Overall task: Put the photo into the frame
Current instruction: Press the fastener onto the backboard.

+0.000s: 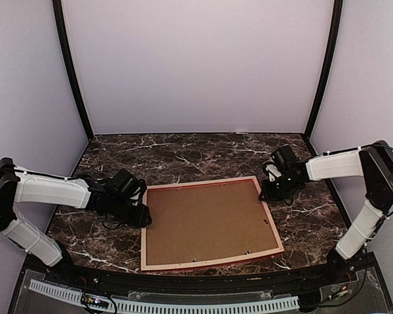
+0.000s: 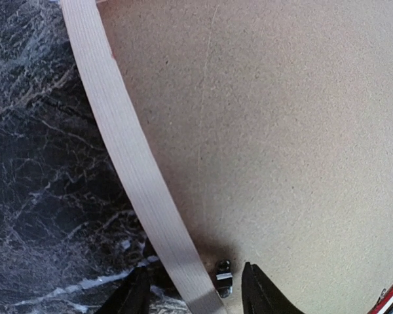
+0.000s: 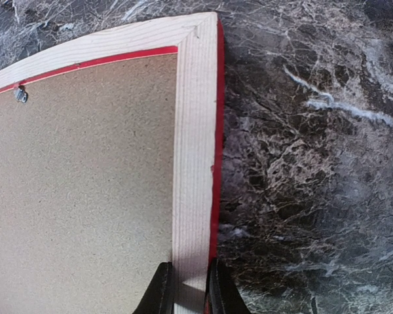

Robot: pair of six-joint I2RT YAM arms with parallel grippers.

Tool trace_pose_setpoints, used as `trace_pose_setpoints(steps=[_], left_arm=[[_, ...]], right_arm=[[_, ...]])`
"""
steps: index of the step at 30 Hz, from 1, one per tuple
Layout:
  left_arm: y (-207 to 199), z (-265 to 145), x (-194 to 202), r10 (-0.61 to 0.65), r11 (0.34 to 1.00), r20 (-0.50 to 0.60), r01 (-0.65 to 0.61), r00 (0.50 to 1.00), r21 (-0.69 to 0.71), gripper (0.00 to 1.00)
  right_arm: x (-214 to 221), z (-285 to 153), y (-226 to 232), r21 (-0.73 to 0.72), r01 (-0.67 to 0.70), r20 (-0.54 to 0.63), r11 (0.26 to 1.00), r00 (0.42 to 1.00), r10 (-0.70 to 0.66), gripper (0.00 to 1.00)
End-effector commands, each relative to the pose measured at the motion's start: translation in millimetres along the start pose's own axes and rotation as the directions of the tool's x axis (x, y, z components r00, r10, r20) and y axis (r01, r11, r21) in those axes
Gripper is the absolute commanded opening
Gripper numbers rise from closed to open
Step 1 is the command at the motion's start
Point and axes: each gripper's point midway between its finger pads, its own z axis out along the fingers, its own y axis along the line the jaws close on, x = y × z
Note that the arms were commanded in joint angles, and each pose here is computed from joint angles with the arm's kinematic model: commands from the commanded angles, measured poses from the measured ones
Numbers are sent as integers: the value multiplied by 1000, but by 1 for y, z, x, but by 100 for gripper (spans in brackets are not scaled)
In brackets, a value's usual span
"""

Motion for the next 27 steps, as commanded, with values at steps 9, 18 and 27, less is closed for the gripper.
trace_pose_setpoints(steps=[9, 18, 27], left_arm=[[7, -5, -2, 49, 997, -16, -50, 999, -62, 42], [6, -4, 6, 54, 998, -41, -55, 998, -41, 44], [2, 1, 13, 76, 997, -89, -78, 993, -20, 46]], right_arm=[[21, 10, -8, 5, -12, -57, 1000, 998, 12, 0], [19, 11, -6, -1, -9, -59, 1000, 998, 9, 0], [18, 12, -6, -2, -9, -60, 1000, 998, 8, 0]])
